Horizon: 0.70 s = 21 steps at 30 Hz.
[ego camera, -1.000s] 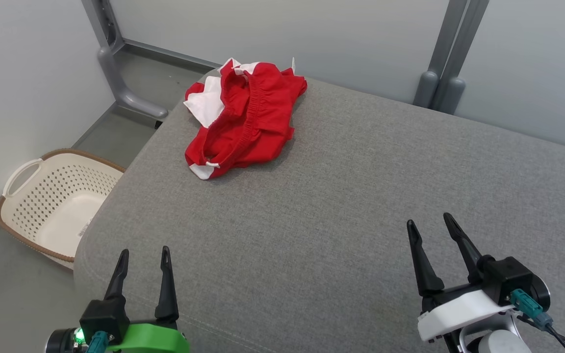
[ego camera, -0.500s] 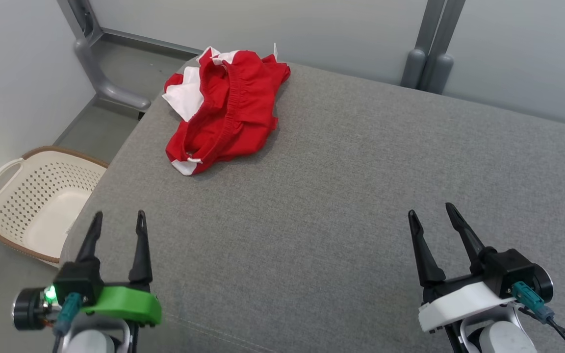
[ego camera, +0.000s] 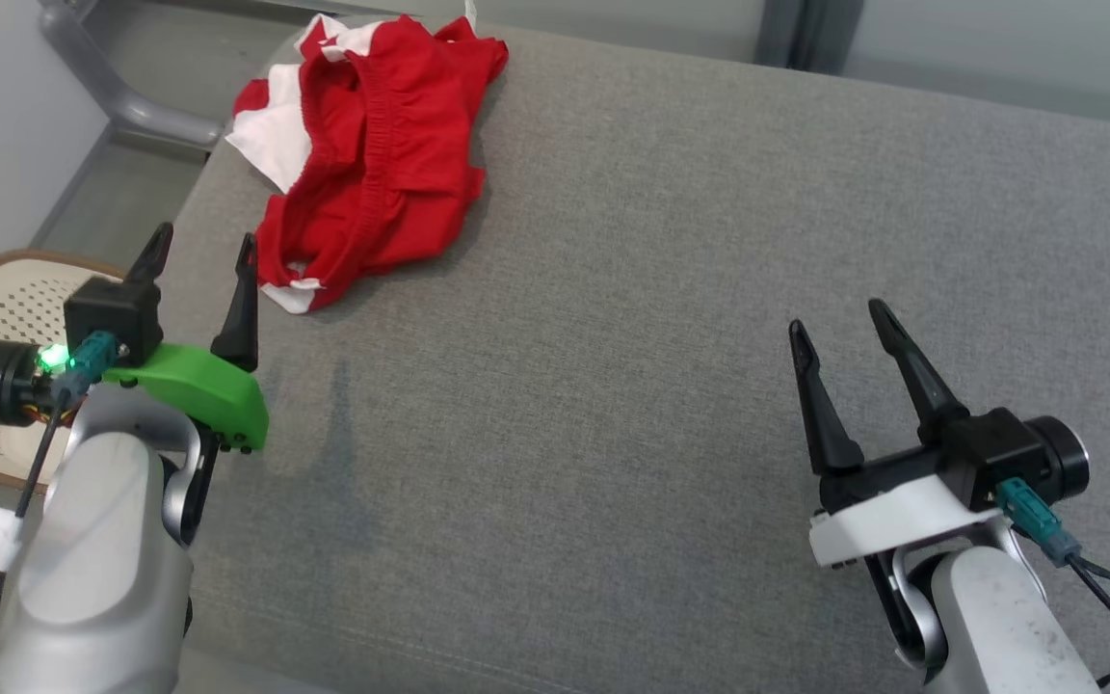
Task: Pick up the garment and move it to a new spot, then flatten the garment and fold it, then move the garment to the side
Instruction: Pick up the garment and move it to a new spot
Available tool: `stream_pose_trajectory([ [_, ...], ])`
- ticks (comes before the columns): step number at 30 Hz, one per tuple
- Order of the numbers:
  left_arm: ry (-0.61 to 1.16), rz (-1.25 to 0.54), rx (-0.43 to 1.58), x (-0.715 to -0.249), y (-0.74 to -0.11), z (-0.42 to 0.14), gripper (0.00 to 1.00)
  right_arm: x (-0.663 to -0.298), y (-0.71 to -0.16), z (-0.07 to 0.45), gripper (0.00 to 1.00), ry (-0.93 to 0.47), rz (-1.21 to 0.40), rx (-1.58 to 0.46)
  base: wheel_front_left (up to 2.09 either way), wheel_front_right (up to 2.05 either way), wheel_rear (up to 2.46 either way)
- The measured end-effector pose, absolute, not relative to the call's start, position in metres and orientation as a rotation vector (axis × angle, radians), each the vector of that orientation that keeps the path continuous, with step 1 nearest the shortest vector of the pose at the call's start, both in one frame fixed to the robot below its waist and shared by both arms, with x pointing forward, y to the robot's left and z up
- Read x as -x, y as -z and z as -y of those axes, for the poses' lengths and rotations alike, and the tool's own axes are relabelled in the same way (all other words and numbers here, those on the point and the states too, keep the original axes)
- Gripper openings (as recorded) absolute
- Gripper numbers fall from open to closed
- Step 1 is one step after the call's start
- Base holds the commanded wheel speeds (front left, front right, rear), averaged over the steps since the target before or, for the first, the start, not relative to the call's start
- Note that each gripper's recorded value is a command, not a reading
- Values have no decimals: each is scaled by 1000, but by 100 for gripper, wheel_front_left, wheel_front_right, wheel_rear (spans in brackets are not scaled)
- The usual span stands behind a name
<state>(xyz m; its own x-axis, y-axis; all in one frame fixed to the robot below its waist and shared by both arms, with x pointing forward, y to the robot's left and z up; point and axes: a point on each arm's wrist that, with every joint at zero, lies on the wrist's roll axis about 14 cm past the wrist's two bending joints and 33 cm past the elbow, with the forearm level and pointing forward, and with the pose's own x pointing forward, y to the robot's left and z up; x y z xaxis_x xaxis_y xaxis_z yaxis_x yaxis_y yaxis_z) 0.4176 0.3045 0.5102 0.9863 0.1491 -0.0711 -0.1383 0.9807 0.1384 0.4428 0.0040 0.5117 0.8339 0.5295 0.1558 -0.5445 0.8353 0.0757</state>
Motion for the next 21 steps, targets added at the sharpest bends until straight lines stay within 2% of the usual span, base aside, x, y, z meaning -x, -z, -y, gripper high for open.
stream_pose_trajectory([
  [9, -41, -273, -111, -472, -455, -283, 100, -480, -499, 12, 100, -511, 144, -110, 0, 0, 0],
  [21, -4, -488, -112, -498, -376, -285, 100, -508, -470, 27, 100, -467, 117, -114, 0, 0, 0],
])
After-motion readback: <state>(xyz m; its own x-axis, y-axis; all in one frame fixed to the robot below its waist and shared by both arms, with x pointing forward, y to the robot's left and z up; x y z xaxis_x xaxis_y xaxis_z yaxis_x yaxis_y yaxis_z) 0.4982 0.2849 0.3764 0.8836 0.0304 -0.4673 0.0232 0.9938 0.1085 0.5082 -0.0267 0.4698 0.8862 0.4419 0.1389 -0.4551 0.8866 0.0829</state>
